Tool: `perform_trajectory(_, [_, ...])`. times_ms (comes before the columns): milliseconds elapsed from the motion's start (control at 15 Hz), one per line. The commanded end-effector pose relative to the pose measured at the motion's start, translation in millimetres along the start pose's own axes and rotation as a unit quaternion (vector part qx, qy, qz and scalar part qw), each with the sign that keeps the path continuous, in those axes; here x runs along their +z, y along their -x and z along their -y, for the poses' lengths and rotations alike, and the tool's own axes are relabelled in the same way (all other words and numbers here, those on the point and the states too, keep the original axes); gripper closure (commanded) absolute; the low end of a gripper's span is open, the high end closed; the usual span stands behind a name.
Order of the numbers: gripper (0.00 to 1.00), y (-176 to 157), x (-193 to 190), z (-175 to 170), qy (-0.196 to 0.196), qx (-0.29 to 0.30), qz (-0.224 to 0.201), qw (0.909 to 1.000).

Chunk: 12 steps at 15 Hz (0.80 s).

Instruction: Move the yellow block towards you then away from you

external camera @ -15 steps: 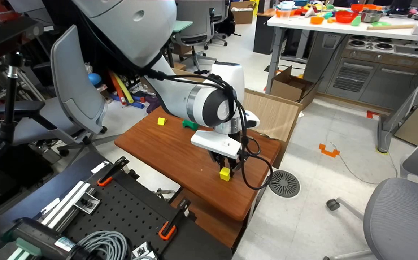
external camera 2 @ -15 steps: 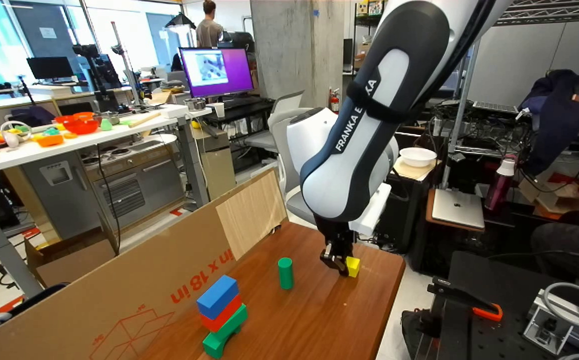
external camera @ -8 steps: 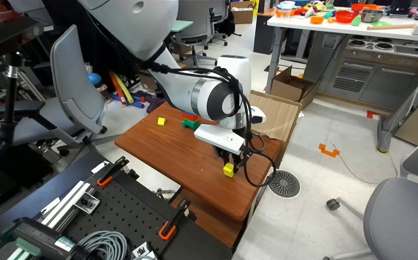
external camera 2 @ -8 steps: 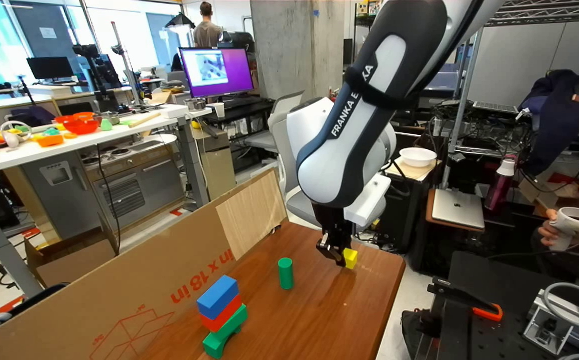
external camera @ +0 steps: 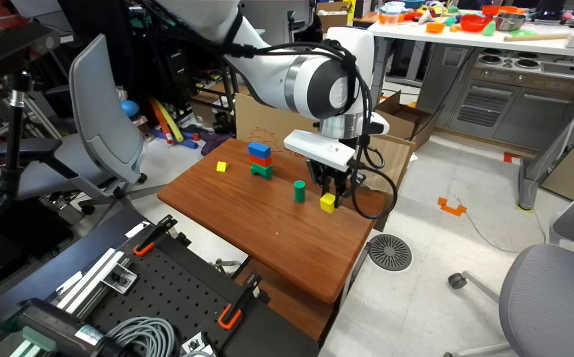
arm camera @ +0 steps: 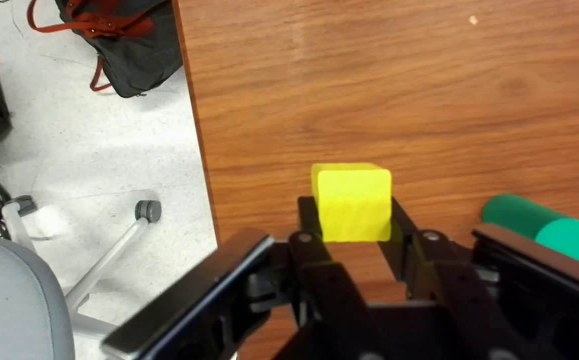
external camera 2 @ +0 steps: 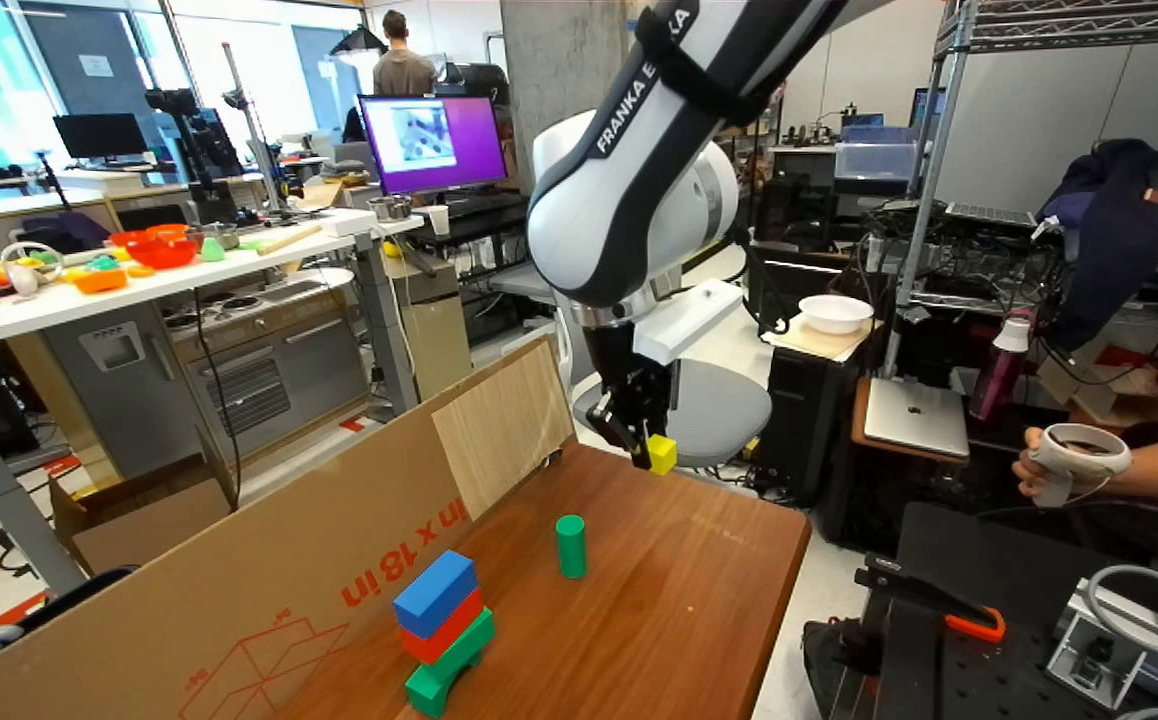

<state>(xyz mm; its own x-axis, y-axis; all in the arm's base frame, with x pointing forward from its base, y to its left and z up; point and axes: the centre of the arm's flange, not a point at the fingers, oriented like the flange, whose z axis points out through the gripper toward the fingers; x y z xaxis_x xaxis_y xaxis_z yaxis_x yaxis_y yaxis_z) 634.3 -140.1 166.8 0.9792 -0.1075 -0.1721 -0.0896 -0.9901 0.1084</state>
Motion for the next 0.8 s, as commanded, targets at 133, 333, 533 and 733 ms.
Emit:
perform_trajectory(133, [0.92,-45,-13,0,-0.006,0.045,0.012,0.9989])
perform_trajectory(333, [0.92,-65,-7,-1,-0.001,0.062,0.019,0.9979])
perform_trajectory(533, [0.92,-85,2,-2,0.006,0.071,0.024,0.9972])
perform_trajectory(733, [0.92,-103,9,-3,0.009,0.067,0.023,0.9974])
